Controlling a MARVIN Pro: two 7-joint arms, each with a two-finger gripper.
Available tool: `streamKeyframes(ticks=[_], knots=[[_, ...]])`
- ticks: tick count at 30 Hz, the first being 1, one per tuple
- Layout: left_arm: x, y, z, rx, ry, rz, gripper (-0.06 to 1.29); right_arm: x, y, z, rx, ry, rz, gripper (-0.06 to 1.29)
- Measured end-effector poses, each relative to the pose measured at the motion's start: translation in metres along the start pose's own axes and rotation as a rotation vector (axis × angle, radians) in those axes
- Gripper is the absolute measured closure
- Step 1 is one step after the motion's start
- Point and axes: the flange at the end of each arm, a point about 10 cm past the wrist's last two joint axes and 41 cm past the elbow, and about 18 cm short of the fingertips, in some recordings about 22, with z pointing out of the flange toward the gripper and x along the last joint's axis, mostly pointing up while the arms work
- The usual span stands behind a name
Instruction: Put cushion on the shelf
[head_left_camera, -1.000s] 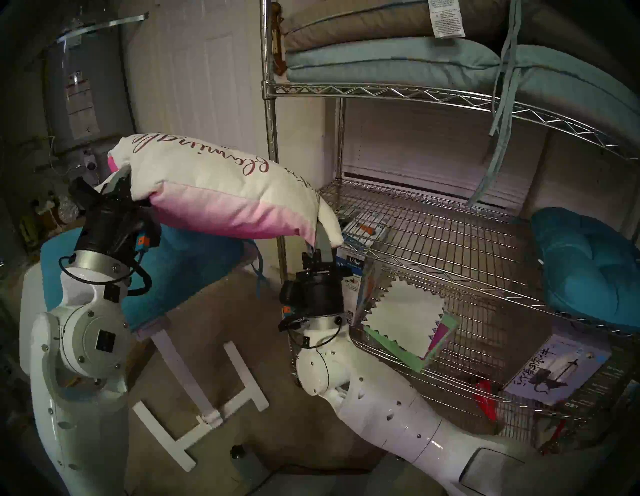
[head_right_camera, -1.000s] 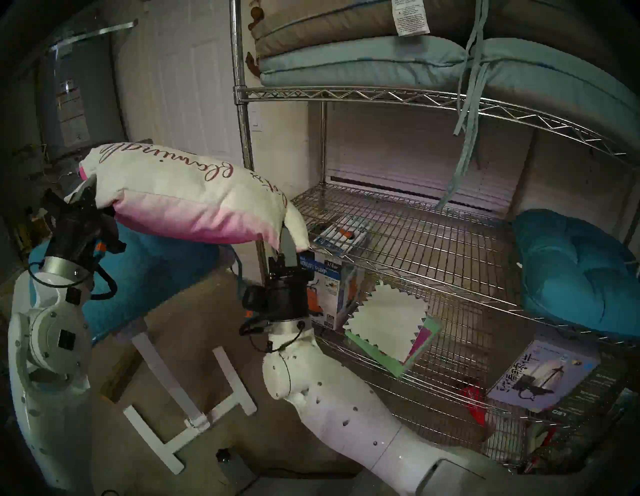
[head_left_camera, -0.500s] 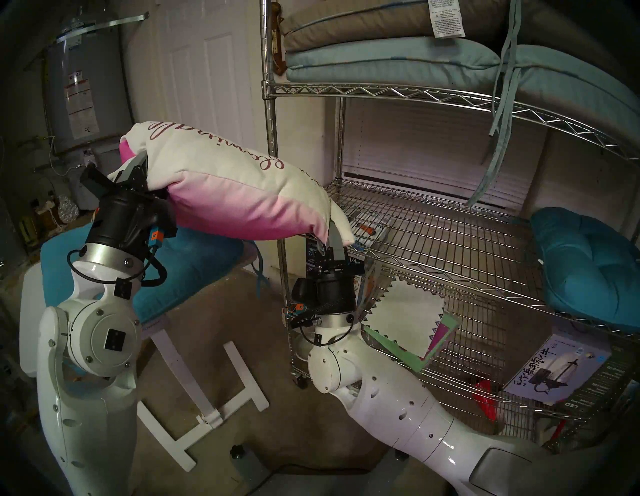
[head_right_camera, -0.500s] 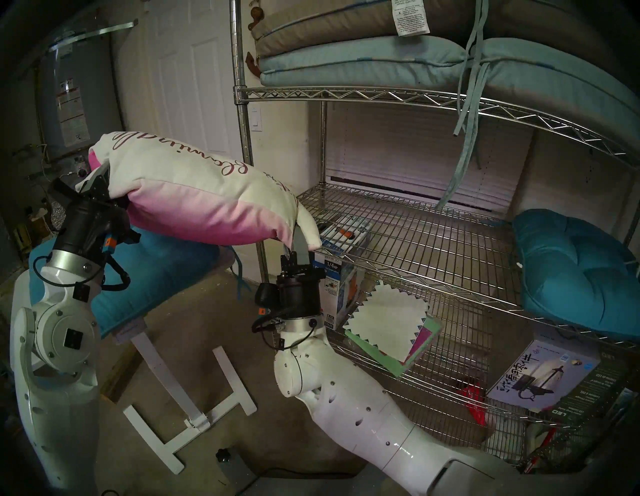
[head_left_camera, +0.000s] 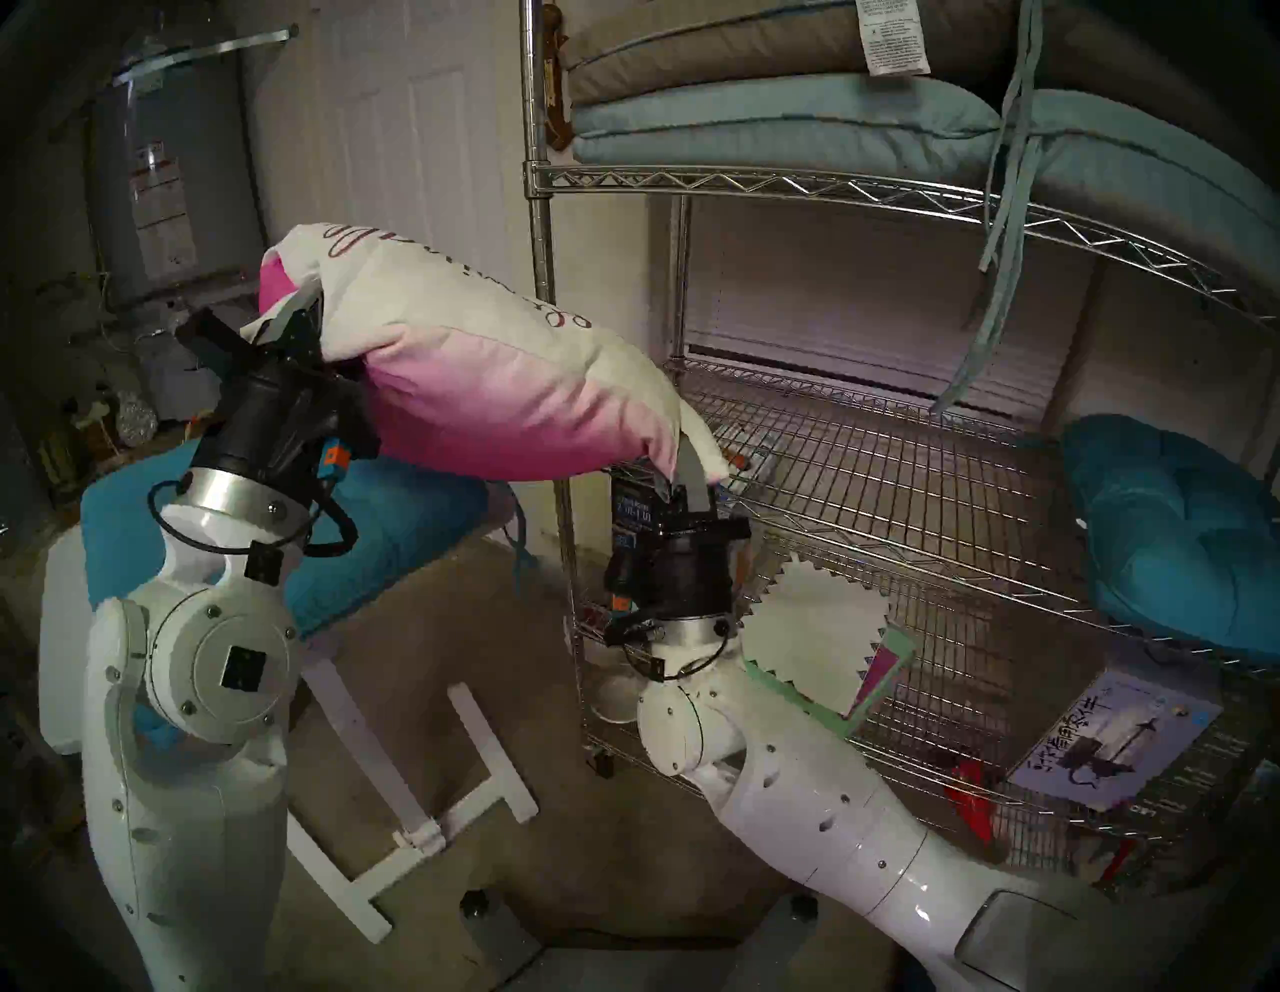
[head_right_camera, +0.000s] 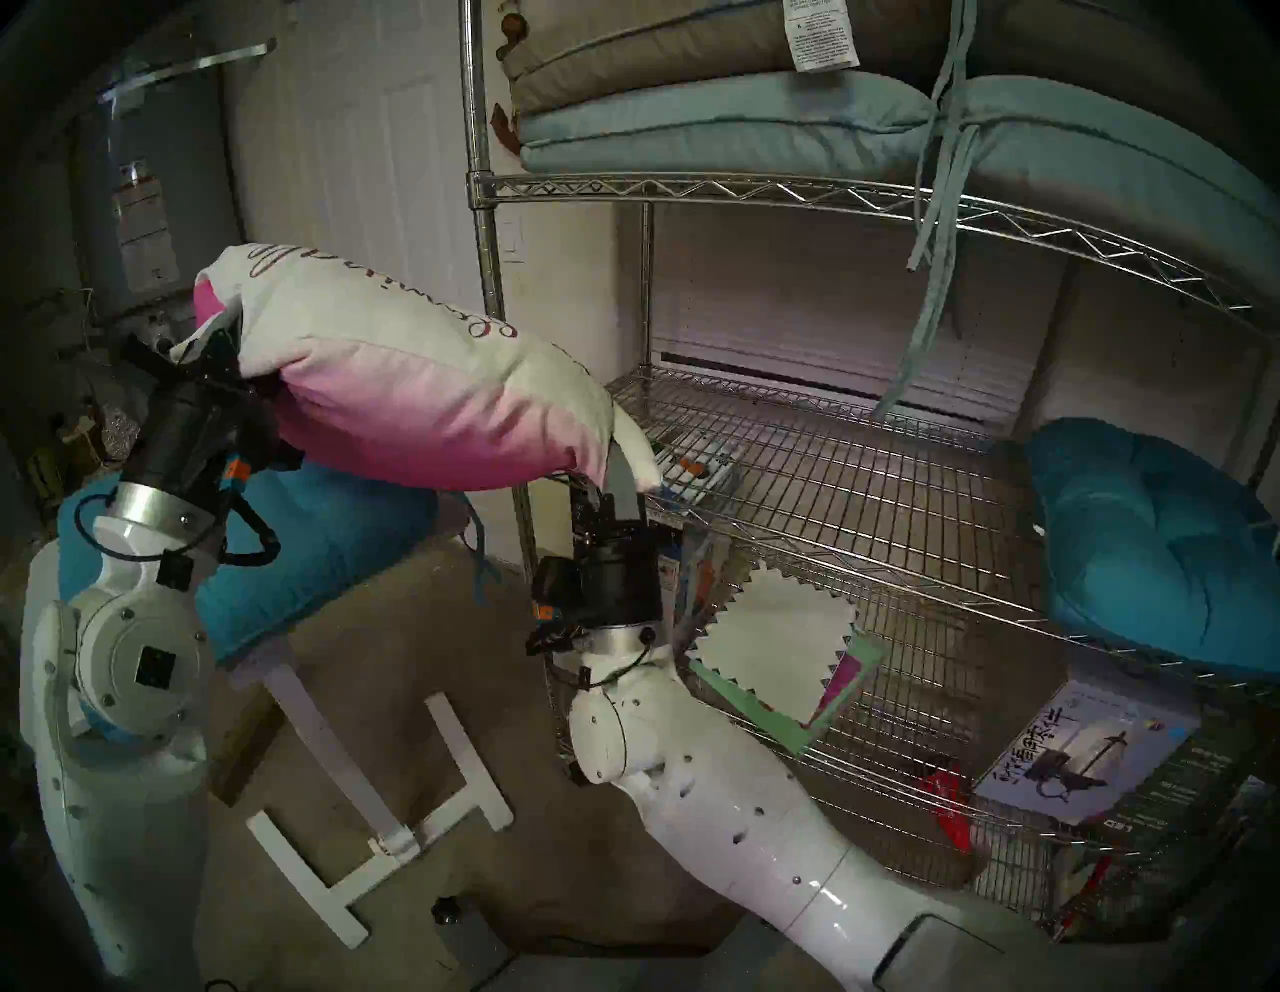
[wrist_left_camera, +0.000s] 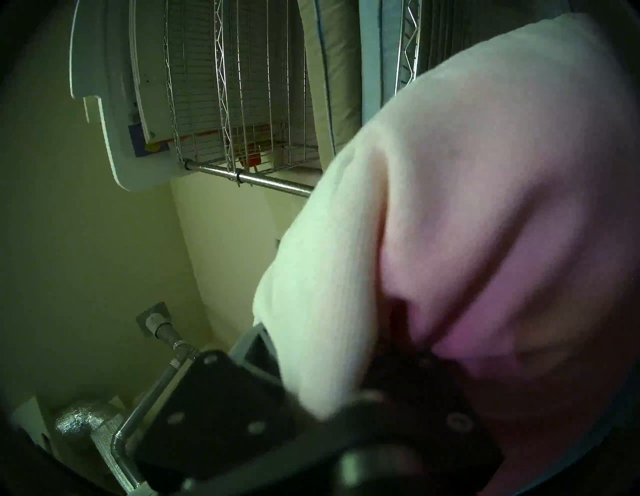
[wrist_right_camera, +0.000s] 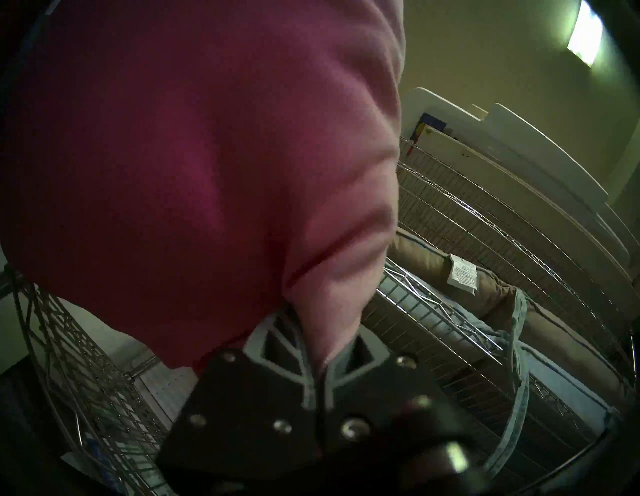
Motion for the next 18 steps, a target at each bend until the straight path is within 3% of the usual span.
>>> streamKeyframes(ticks=[18], knots=[[0.017, -0.004, 0.013, -0.01, 0.052, -0.042, 1.07, -0.032, 0.022, 0.012, -0.026, 0.02, -0.061, 1.22]])
